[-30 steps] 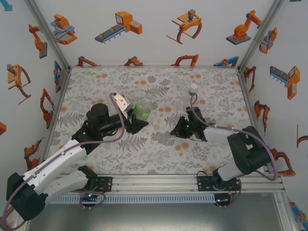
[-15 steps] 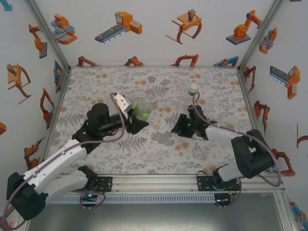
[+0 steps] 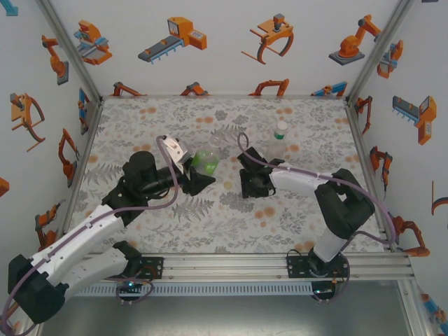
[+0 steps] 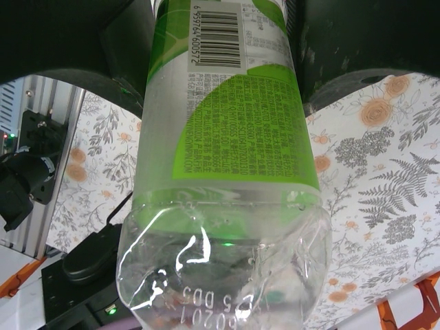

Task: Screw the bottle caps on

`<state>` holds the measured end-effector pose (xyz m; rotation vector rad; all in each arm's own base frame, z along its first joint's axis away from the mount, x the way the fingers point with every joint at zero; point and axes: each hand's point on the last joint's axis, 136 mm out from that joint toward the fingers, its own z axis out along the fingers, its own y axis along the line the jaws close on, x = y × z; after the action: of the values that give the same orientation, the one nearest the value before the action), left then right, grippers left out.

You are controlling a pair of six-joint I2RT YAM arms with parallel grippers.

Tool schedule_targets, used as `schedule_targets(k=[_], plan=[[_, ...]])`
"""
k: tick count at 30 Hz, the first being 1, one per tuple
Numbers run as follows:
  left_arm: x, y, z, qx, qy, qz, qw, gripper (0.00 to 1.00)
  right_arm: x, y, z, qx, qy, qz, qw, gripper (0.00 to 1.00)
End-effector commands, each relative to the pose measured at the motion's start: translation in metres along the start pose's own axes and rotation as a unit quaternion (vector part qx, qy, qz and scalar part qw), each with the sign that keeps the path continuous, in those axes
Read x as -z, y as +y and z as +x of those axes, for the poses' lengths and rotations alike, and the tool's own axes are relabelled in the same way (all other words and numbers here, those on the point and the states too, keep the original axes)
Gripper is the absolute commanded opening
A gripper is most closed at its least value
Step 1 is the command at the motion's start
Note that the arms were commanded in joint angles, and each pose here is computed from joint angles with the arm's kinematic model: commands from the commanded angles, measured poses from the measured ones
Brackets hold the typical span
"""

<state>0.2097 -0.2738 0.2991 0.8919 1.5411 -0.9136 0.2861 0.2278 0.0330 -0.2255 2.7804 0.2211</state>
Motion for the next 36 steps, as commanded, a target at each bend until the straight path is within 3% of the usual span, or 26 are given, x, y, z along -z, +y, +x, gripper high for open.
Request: schedule_targets(k=[1,19,31,36], plan=[[0.005,-0.001,-0.008,-0.004,-0.013,-0.003,1.000,0.00,-0.006,-0.016,0.016,0.023,0.034,0.051,0.998,0.43],[0.003,0.001,-0.006,-0.003,-0.011,-0.003,1.000,0.00,-0.009,-0.014,0.007,0.041,0.029,0.061,0.997,0.45],[0.000,0.002,-0.002,-0.002,-0.004,-0.003,1.000,0.00,-0.009,-0.010,0.004,0.050,0.027,0.050,0.997,0.36],[-0.004,0.004,0.010,-0.013,0.024,-0.002,1.000,0.00,0.008,-0.007,-0.005,0.056,0.007,0.043,0.997,0.30]])
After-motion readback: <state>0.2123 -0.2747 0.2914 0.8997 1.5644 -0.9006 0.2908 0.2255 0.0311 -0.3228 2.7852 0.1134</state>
